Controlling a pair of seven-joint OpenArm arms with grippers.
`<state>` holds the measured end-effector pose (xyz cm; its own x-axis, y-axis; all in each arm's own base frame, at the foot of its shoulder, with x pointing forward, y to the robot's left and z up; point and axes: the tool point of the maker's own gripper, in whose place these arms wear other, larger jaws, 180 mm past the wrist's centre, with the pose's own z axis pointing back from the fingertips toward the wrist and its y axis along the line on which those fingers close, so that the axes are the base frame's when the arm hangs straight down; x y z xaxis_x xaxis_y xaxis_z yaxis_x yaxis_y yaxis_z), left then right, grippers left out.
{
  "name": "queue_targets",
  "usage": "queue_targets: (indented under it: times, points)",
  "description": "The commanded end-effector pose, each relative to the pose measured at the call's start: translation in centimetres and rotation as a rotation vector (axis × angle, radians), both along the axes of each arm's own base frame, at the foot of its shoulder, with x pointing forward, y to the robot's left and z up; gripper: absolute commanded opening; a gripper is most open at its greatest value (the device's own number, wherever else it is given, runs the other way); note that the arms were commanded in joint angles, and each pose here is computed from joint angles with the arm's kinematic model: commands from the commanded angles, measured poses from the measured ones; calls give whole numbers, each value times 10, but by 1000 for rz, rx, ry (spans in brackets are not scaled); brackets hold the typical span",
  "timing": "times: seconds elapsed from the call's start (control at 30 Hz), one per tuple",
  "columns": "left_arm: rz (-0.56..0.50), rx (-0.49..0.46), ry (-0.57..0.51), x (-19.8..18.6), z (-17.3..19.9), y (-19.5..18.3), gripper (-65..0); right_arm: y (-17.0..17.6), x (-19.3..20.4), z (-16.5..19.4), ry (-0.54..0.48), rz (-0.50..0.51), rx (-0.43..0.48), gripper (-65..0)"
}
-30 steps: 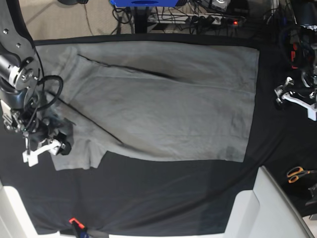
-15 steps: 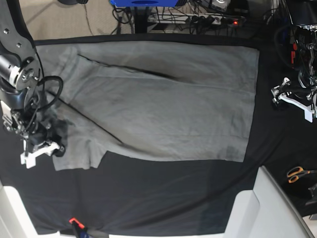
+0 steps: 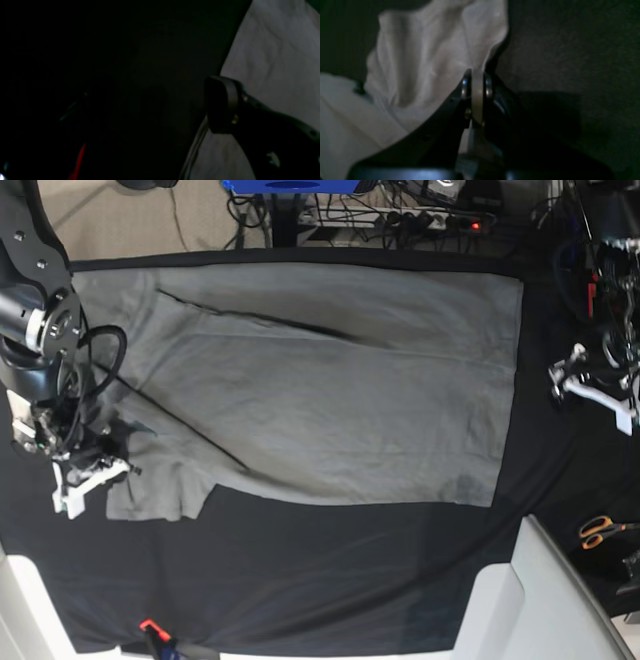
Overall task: Fold the T-shirt properly
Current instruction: 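Lower the left gripper and grasp the shirt end near it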
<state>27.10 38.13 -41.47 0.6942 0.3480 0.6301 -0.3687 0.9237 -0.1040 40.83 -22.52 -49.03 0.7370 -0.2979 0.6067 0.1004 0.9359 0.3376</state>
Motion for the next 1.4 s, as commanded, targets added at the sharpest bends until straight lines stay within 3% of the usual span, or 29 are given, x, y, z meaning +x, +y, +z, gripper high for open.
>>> queue_targets:
  times: [0.0,0.13,0.33,0.57,0.8,1.13,1.2,1.3,1.37]
  points:
    - [7,25,-55,17,18,12,-118,-9,21,21,-65,-9,-12,-650]
    - [40,-10,-100,49,26,16,-118,-6,18,19,-45,-1,-7,-650]
    - [-78,-14,-46,110,19,-15,-118,-9,21,25,-73,8,-33,-650]
    - [-18,-44,-30,136,-11,-13,-118,-18,15,25,-52,16,-54,-650]
    - [-141,-129,-21,146,-26,-58,-118,-28,17,38,-70,33,-105,-650]
    - [-181,-150,66,96,-66,-77,-132,-28,16,39,-68,37,-109,-650]
    - [-180,-150,78,90,-70,-76,-230,-28,16,39,-68,37,-109,-650]
    - [-179,-151,94,83,-76,-76,-464,-27,16,39,-68,38,-108,-650]
    - [-179,-151,97,81,-77,-76,-528,-28,16,39,-68,37,-107,-650]
